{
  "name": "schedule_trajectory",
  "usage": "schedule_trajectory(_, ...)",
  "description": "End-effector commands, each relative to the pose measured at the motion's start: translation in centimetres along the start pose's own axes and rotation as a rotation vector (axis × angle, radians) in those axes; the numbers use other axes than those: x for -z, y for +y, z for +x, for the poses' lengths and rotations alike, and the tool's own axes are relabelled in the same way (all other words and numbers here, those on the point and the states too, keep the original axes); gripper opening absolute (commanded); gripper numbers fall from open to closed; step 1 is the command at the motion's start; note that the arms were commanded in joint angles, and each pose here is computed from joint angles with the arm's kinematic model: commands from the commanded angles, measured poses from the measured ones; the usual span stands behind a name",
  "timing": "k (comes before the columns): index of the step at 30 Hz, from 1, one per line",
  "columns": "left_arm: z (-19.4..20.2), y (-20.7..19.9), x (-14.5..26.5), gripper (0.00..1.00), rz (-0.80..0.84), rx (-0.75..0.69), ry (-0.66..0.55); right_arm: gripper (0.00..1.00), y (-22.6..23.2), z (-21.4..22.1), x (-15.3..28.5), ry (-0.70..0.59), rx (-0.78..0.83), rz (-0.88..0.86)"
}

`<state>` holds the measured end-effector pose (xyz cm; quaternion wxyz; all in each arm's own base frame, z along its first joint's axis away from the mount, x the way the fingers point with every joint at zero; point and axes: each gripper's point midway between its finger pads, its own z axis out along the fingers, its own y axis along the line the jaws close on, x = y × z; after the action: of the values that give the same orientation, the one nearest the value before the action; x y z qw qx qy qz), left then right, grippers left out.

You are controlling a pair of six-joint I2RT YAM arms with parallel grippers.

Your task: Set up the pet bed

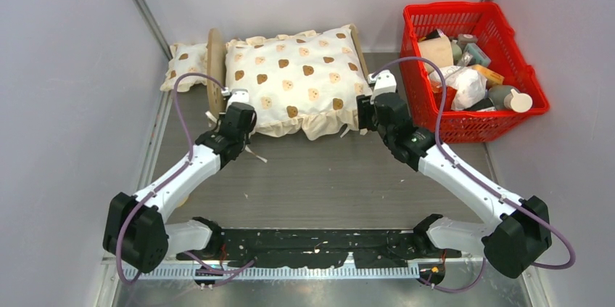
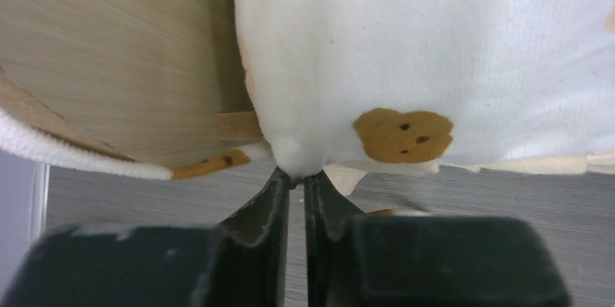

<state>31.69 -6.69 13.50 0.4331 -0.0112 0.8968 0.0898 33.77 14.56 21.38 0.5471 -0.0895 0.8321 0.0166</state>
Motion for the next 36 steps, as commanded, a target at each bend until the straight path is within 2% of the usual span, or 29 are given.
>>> schedule_trajectory(1, -1.8, 2.0, -0.4, 0.01, -0.123, -0.050, -0.077, 0.63, 0.4, -2.5, 0.8, -0.060, -0.014, -0.043)
schedule_trajectory(8, -1.4, 6.1, 1.7, 0.00, -0.279, -0.033, -0.125, 0.62, 0.0, -1.8, 1.0, -0.059, -0.039, -0.027)
schedule_trajectory(12, -3.0, 7.0, 3.9, 0.00, -0.282, 0.019, -0.159, 0.61, -0.5, -1.9, 1.2, -0.066, -0.046, -0.010)
schedule_trajectory(13, -3.6, 6.7, 4.4, 0.05, -0.251, 0.031, -0.171, 0.61, -0.6, -2.0, 1.2, -0.069, -0.045, -0.008)
schedule_trajectory(14, -4.6, 6.4, 5.1, 0.21, -0.214, 0.045, -0.191, 0.61, -0.7, -2.2, 1.4, -0.077, -0.047, -0.009)
schedule_trajectory(15, -5.3, 6.2, 5.8, 0.32, -0.185, 0.055, -0.202, 0.62, -0.7, -2.3, 1.5, -0.080, -0.048, -0.009)
schedule_trajectory(17, -7.1, 6.3, 7.5, 0.46, -0.156, 0.080, -0.222, 0.63, -0.8, -2.6, 1.8, -0.092, -0.054, -0.014)
schedule_trajectory(22, -11.7, 7.8, 11.3, 0.64, -0.137, 0.132, -0.310, 0.65, -0.6, -2.5, 2.9, -0.106, -0.064, -0.048)
schedule_trajectory(25, -14.9, 10.7, 12.5, 0.67, -0.148, 0.226, -0.337, 0.65, -0.3, -2.4, 3.7, -0.114, -0.082, -0.085)
schedule_trajectory(28, -17.3, 14.3, 11.6, 0.66, -0.194, 0.380, -0.357, 0.65, 0.2, -2.5, 4.7, -0.127, -0.109, -0.130)
schedule_trajectory(30, -18.4, 16.0, 9.4, 0.66, -0.201, 0.479, -0.338, 0.64, 0.6, -2.5, 5.6, -0.141, -0.125, -0.172)
schedule_trajectory(32, -19.5, 16.8, 7.4, 0.65, -0.189, 0.533, -0.322, 0.64, 0.9, -2.5, 6.4, -0.153, -0.134, -0.207)
schedule_trajectory(36, -20.4, 20.0, 3.1, 0.64, -0.316, 0.636, -0.316, 0.64, 1.3, -2.6, 8.0, -0.160, -0.140, -0.260)
